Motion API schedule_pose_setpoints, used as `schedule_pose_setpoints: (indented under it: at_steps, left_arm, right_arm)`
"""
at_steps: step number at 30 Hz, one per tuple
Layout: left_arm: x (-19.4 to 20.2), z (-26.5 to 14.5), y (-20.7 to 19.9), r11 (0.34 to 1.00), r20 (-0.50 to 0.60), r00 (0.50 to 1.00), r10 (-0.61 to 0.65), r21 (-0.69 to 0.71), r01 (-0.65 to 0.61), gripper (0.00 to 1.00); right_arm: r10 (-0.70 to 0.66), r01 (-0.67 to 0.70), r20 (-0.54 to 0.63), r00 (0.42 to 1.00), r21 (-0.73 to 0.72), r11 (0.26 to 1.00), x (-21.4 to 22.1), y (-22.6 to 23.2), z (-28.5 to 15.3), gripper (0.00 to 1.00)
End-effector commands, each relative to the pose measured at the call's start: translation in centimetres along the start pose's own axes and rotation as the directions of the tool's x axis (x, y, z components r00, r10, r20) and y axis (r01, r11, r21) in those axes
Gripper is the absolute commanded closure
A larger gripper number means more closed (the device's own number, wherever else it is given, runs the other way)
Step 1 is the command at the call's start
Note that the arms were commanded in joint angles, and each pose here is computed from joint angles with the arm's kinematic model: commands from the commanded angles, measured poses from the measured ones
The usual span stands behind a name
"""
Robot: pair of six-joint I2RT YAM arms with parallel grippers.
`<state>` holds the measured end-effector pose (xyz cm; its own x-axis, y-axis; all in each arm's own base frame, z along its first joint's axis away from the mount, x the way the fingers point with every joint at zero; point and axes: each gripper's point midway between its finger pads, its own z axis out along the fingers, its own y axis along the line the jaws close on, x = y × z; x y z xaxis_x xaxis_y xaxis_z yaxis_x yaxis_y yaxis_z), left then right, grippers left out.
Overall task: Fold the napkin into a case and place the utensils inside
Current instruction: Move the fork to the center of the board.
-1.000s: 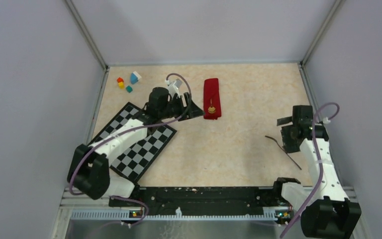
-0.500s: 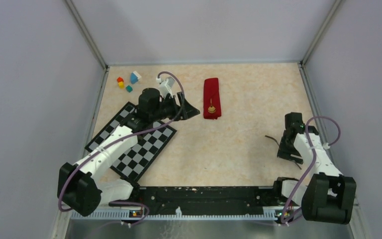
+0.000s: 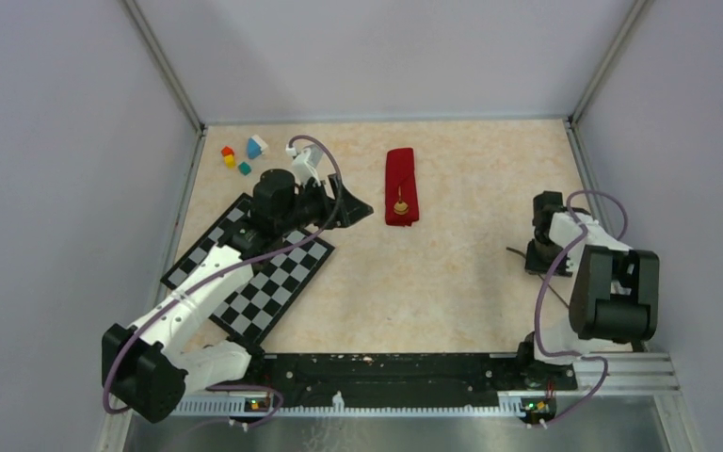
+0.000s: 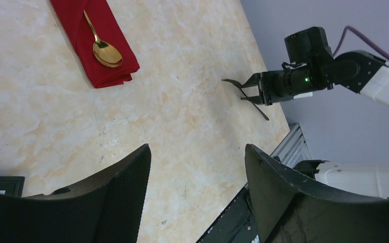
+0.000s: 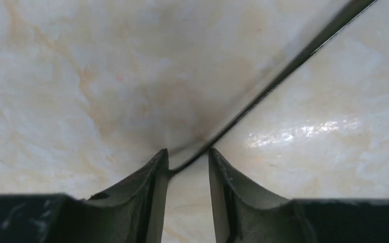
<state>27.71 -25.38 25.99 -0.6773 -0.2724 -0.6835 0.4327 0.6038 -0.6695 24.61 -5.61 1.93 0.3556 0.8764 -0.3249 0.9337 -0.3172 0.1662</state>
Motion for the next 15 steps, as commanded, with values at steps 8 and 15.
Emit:
schedule_pose_setpoints:
  at_steps: [8,15]
  left_arm:
    - [-1.9,-0.8,-1.3,0.998,0.074,0.996,0.047,0.032,-0.050,0.27]
    - [-2.2,-0.6,-1.7,0.997,0.074,0.996,0.050,0.048,-0.053,0.26]
  right_arm:
    - [-0.685,0.641,0.207,0.698,0.247,0.727,-2.3,3.9,0.5,1.00]
    - [-0.933,0.806,0.356,-0.048,0.566,0.175,-0.3,6.1,-3.8,1.00]
